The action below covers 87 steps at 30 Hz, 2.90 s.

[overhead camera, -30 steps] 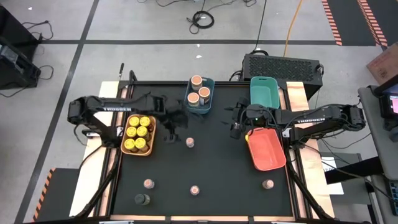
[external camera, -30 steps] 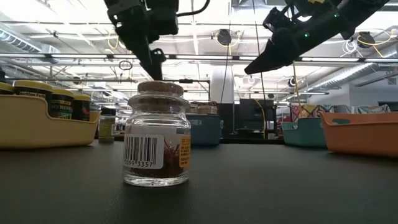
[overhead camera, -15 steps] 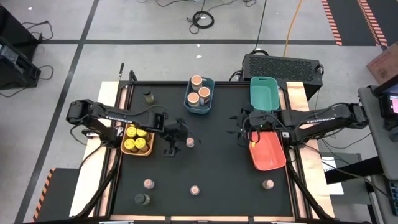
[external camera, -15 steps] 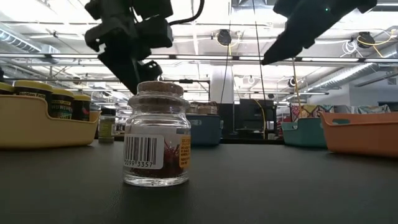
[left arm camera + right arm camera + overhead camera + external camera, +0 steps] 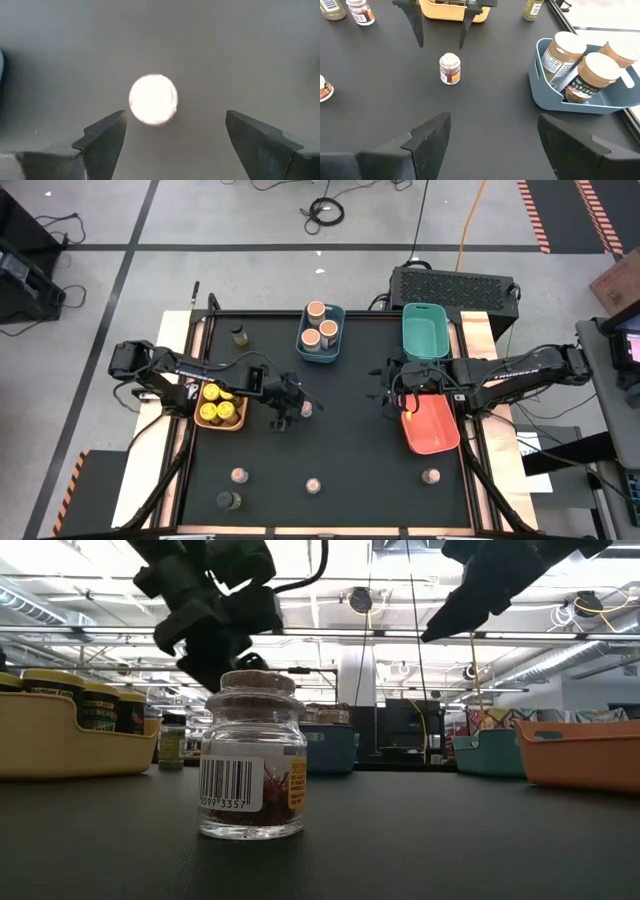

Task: Sort spices by type
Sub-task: Put the small brown seasoning bottle into the orange bin

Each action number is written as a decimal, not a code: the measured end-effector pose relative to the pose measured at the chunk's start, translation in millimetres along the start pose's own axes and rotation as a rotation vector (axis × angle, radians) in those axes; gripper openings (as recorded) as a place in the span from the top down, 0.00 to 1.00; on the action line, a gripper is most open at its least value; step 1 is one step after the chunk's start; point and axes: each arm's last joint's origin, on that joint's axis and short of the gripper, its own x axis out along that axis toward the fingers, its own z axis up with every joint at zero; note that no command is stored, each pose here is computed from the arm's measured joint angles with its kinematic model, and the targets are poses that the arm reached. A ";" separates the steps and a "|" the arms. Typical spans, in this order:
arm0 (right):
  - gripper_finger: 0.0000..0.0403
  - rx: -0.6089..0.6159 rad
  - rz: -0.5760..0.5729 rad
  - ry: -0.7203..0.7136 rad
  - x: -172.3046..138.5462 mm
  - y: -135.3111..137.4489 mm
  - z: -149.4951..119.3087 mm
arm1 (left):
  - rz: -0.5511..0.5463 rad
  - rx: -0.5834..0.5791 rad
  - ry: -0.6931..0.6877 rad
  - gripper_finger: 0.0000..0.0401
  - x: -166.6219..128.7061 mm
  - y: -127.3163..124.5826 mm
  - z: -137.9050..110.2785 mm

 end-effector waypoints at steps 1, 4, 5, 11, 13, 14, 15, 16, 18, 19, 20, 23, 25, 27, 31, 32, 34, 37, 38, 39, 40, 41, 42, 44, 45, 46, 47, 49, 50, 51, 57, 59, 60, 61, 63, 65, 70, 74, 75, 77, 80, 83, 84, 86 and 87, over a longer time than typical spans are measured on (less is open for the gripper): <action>0.27 -0.005 0.000 -0.001 0.0 0.0 0.1 | 0.002 0.001 -0.018 0.16 1.0 0.2 0.9; 0.27 -0.012 0.000 -0.004 0.0 0.0 0.4 | 0.005 0.003 -0.048 0.16 3.5 0.2 -0.2; 0.27 -0.011 0.000 -0.006 0.0 0.0 0.6 | 0.006 0.004 -0.059 0.16 4.4 0.2 -0.7; 0.27 -0.014 0.000 -0.008 0.0 0.0 0.8 | 0.008 0.006 -0.077 0.16 6.7 0.2 -2.5; 0.27 -0.016 0.000 -0.008 0.0 0.0 0.8 | 0.010 0.007 -0.086 0.16 11.6 0.6 -1.8; 0.27 -0.018 0.000 -0.008 0.1 0.1 0.7 | 0.009 0.010 -0.083 0.16 14.3 0.9 -2.2; 0.27 -0.019 0.000 -0.009 0.1 0.1 0.8 | 0.009 0.012 -0.075 0.16 18.1 1.5 -3.4; 0.27 -0.021 0.001 -0.011 0.1 0.1 1.0 | 0.010 0.014 -0.081 0.16 22.4 1.8 -3.0; 0.27 -0.020 0.001 -0.015 0.1 0.1 1.4 | 0.009 0.029 -0.078 0.16 31.7 2.4 -3.9; 0.27 -0.020 0.001 -0.017 0.1 0.1 1.6 | 0.001 0.031 -0.073 0.16 35.9 2.3 -4.9; 0.27 -0.019 0.001 -0.019 0.1 0.1 1.8 | -0.012 0.031 -0.081 0.16 39.5 2.3 -4.6; 0.27 -0.020 0.001 -0.021 0.1 0.2 2.0 | -0.024 0.032 -0.083 0.16 45.0 2.2 -5.3; 0.27 -0.027 0.002 -0.021 0.1 0.2 2.0 | -0.023 0.032 -0.083 0.16 46.0 2.5 -5.3; 0.27 -0.029 0.001 -0.022 0.1 0.1 2.1 | -0.019 0.028 -0.081 0.16 45.9 4.0 -5.7; 0.27 -0.030 0.001 -0.022 0.2 -0.1 2.2 | -0.008 0.017 -0.079 0.16 45.6 8.5 -6.4; 0.27 -0.030 0.000 -0.022 0.2 -0.1 2.2 | -0.006 0.015 -0.080 0.16 45.5 9.5 -6.4; 0.27 -0.032 0.000 -0.022 0.2 -0.1 2.2 | -0.001 0.010 -0.079 0.17 45.3 11.6 -6.8; 0.27 -0.032 0.001 -0.022 0.2 -0.1 2.2 | 0.005 0.004 -0.079 0.22 45.1 14.1 -7.1; 0.27 -0.033 0.001 -0.022 0.2 -0.1 2.2 | 0.007 0.002 -0.078 0.25 45.0 14.8 -7.2; 0.27 -0.035 0.001 -0.022 0.2 -0.1 2.2 | 0.007 0.001 -0.076 0.27 45.0 15.0 -7.4; 0.27 -0.036 0.000 -0.022 0.2 -0.1 2.2 | 0.007 0.001 -0.072 0.30 45.0 15.0 -7.8; 0.27 -0.036 0.001 -0.022 0.2 -0.1 2.2 | 0.006 0.001 -0.068 0.33 45.1 14.9 -8.2; 0.27 -0.036 0.001 -0.022 0.2 -0.1 2.2 | 0.006 0.001 -0.064 0.36 45.1 14.9 -8.6; 0.27 -0.036 0.001 -0.022 0.2 -0.1 2.2 | 0.005 0.006 -0.056 0.43 45.1 14.8 -9.3; 0.27 -0.037 0.001 -0.022 0.2 -0.1 2.0 | 0.005 0.006 -0.052 0.46 45.1 14.9 -9.7; 0.27 -0.037 0.001 -0.021 0.2 -0.1 2.0 | 0.005 0.007 -0.050 0.49 45.1 14.8 -9.8; 0.27 -0.037 0.001 -0.021 0.2 -0.1 1.9 | 0.005 0.007 -0.051 0.52 45.1 14.9 -9.7; 0.27 -0.037 0.001 -0.021 0.2 -0.1 1.9 | 0.002 0.007 -0.053 0.56 44.9 14.9 -9.3; 0.27 -0.037 0.001 -0.021 0.2 -0.1 1.9 | 0.000 0.007 -0.054 0.56 44.9 14.9 -9.3; 0.27 -0.037 0.001 -0.021 0.2 -0.1 1.9 | -0.003 0.008 -0.055 0.56 44.9 14.7 -9.1; 0.30 -0.034 0.008 -0.009 0.2 0.1 0.8 | -0.013 0.010 -0.062 0.56 43.2 14.9 -4.4; 0.33 -0.017 0.009 0.005 0.3 0.1 -0.7 | -0.013 0.029 -0.062 0.56 39.1 15.2 0.9; 0.36 -0.004 0.009 0.019 0.3 0.0 -2.0 | -0.014 0.035 -0.060 0.56 36.2 15.3 3.7; 0.39 0.010 0.008 0.035 0.2 -0.1 -3.7 | -0.015 0.042 -0.061 0.56 32.6 15.4 7.0; 0.48 0.040 0.018 0.076 -0.1 0.5 -7.6 | -0.014 0.055 -0.068 0.56 23.9 15.5 14.0; 0.59 0.072 0.050 0.131 -1.4 1.2 -12.7 | -0.010 0.063 -0.094 0.56 15.1 15.9 22.7; 0.93 0.158 0.119 0.256 -10.8 1.0 -24.1 | 0.007 0.097 -0.182 0.56 -3.6 17.5 45.3; 0.97 0.233 0.110 0.332 -22.8 -2.0 -31.9 | 0.035 0.101 -0.286 0.56 -12.4 23.5 66.0; 0.97 0.258 0.099 0.354 -26.2 -3.1 -34.3 | 0.043 0.103 -0.321 0.56 -14.4 25.0 70.9; 0.99 0.306 0.074 0.413 -33.4 -5.2 -40.5 | 0.048 0.109 -0.372 0.56 -16.8 25.7 76.4; 0.99 0.354 0.045 0.479 -40.3 -7.3 -47.5 | 0.036 0.133 -0.442 0.56 -16.0 25.8 83.1; 1.00 0.340 0.091 0.440 -31.7 -5.6 -49.7 | 0.034 0.155 -0.467 0.56 -16.8 25.5 85.1; 1.00 0.334 0.117 0.436 -26.4 -4.8 -50.7 | 0.036 0.153 -0.468 0.56 -16.9 26.2 85.0; 1.00 0.331 0.126 0.450 -18.6 -3.9 -54.0 | 0.040 0.149 -0.471 0.56 -17.2 27.9 85.1; 1.00 0.328 0.115 0.473 -14.9 -3.9 -57.6 | 0.041 0.145 -0.475 0.56 -17.3 28.3 85.4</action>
